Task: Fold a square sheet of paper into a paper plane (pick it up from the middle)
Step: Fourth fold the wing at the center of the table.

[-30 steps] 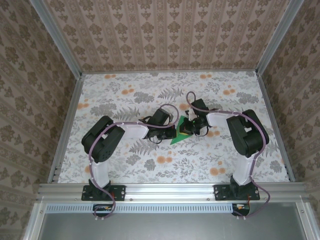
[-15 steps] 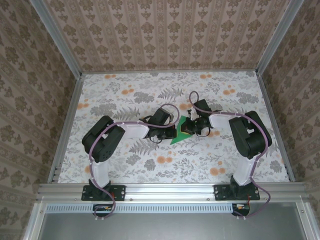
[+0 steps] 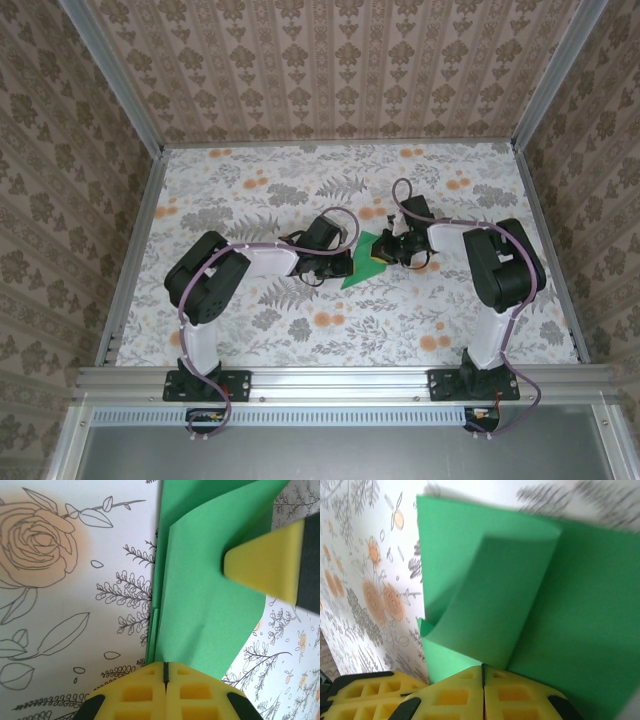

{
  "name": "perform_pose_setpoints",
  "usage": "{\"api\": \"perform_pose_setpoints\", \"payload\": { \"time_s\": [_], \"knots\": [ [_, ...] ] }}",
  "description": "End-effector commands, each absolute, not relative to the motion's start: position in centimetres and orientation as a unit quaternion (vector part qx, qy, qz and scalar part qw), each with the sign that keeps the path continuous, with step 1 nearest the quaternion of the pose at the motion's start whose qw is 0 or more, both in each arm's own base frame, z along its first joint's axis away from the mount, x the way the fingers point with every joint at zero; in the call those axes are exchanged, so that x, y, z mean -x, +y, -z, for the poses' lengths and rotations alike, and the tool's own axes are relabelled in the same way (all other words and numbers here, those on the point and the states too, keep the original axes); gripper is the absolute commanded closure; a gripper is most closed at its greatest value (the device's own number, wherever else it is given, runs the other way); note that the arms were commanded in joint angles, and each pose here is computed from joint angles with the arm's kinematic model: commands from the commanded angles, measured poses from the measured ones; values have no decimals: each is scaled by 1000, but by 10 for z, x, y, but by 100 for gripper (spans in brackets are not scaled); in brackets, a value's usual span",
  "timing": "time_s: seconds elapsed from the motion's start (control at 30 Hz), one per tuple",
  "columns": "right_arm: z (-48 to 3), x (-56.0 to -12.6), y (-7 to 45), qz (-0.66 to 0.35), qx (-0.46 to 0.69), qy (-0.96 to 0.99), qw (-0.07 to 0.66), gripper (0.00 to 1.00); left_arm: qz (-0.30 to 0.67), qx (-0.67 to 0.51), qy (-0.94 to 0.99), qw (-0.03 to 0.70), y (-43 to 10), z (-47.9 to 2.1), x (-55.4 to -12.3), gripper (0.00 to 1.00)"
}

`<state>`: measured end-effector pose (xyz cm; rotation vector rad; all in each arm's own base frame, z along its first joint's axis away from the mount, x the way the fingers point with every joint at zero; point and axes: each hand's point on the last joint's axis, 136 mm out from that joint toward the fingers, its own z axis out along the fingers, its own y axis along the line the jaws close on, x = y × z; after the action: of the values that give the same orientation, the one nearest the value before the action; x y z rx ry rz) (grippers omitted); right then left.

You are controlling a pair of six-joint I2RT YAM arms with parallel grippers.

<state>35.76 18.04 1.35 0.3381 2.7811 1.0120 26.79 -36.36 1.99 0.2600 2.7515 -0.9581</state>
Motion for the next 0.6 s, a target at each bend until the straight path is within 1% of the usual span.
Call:
{"api": "perform_pose_setpoints", "payload": {
  "time_s": [0.0, 0.1, 0.23, 0.37, 0.57],
  "knots": [
    [-17, -379, 163, -314, -137, 931, 124, 92, 234, -79, 969, 26, -325, 36, -233, 100],
    [-37, -381, 176, -335, -116, 925, 139, 92, 236, -81, 968, 28, -327, 34, -234, 100],
    [-51, -371, 198, -351, -82, 921, 145, 92, 235, -81, 968, 29, -327, 34, -234, 100],
    [-42, -358, 217, -353, -57, 926, 122, 91, 231, -80, 969, 30, -327, 34, -235, 100],
    [-19, -350, 216, -339, -54, 935, 92, 91, 222, -75, 972, 27, -323, 35, -234, 100]
  ]
}}
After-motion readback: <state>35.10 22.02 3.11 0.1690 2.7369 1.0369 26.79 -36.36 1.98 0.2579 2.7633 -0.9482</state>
